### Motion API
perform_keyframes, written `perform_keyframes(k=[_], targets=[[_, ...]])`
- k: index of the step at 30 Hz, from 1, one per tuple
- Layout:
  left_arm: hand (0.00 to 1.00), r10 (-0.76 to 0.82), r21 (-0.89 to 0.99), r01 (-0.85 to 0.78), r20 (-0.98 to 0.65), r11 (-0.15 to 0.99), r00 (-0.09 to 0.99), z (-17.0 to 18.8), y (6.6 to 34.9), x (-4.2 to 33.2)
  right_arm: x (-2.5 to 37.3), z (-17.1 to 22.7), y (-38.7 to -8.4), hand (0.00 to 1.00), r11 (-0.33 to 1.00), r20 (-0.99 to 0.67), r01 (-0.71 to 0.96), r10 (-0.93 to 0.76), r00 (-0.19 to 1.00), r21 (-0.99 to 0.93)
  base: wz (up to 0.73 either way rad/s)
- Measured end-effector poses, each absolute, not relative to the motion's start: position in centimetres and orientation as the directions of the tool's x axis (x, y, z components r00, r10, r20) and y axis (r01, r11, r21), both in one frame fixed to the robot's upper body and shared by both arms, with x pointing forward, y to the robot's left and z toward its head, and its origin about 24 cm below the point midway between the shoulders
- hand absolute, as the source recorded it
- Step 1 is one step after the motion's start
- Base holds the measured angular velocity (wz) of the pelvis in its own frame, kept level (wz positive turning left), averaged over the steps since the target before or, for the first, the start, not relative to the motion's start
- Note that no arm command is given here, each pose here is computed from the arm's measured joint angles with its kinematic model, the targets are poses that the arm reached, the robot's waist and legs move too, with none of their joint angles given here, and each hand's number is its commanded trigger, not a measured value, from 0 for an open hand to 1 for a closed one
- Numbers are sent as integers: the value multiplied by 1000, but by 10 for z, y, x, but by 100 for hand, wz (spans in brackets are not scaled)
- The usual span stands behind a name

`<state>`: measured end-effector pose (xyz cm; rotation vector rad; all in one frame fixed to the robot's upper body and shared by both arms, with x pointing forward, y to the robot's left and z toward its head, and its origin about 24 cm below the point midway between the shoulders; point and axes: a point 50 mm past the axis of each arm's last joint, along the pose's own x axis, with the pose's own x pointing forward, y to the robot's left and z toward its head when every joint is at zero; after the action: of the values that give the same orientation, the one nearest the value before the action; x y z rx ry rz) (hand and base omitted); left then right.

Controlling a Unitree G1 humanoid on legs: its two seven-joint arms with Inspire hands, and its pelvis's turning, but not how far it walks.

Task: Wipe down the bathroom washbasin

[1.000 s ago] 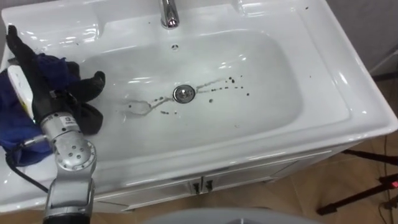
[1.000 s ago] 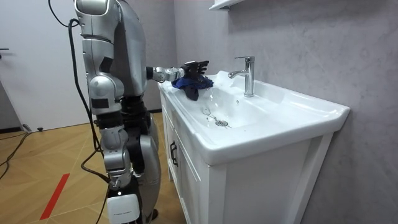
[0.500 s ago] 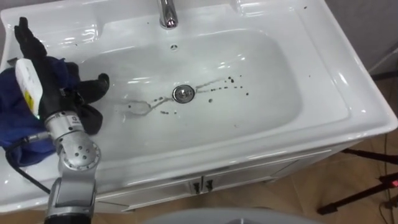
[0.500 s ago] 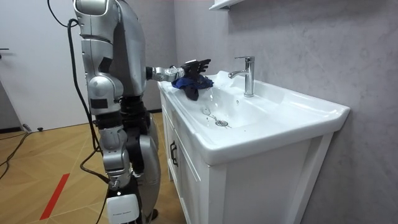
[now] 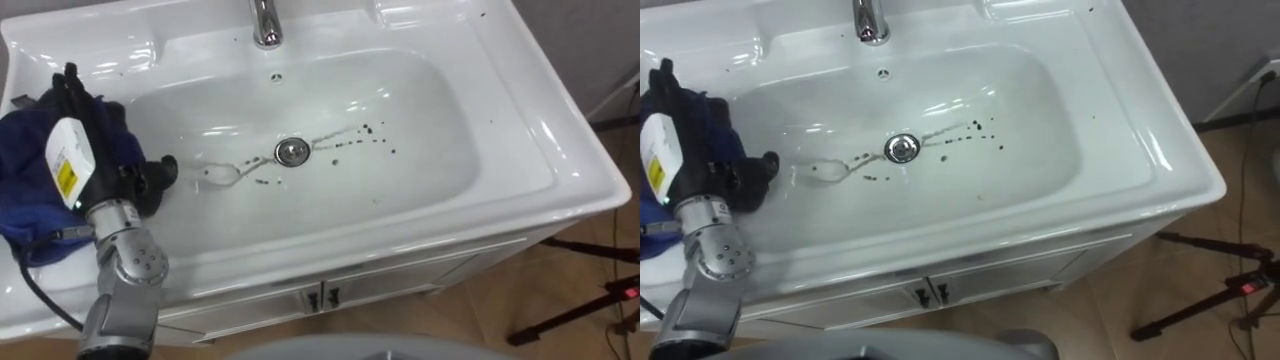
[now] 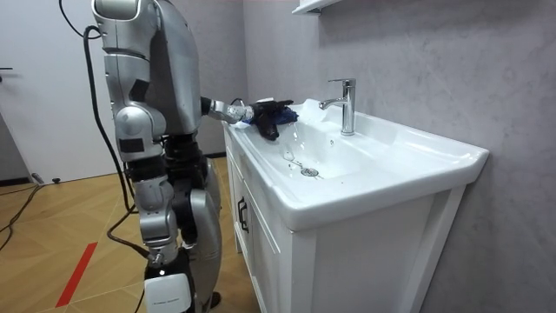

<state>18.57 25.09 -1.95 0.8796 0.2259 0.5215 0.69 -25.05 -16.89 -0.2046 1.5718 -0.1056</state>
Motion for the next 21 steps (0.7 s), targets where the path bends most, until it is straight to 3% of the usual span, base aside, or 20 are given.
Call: perform_keyframes(k=[6, 21], targets=[[0, 522, 840, -301, 25, 452, 853, -22, 253, 184, 6, -169, -249, 0, 979, -982, -96, -185, -25, -182, -5], [0, 587, 845, -398, 129, 357, 799, -17, 259, 180, 9, -168, -253, 0, 970, -977, -132, -212, -32, -206, 0]])
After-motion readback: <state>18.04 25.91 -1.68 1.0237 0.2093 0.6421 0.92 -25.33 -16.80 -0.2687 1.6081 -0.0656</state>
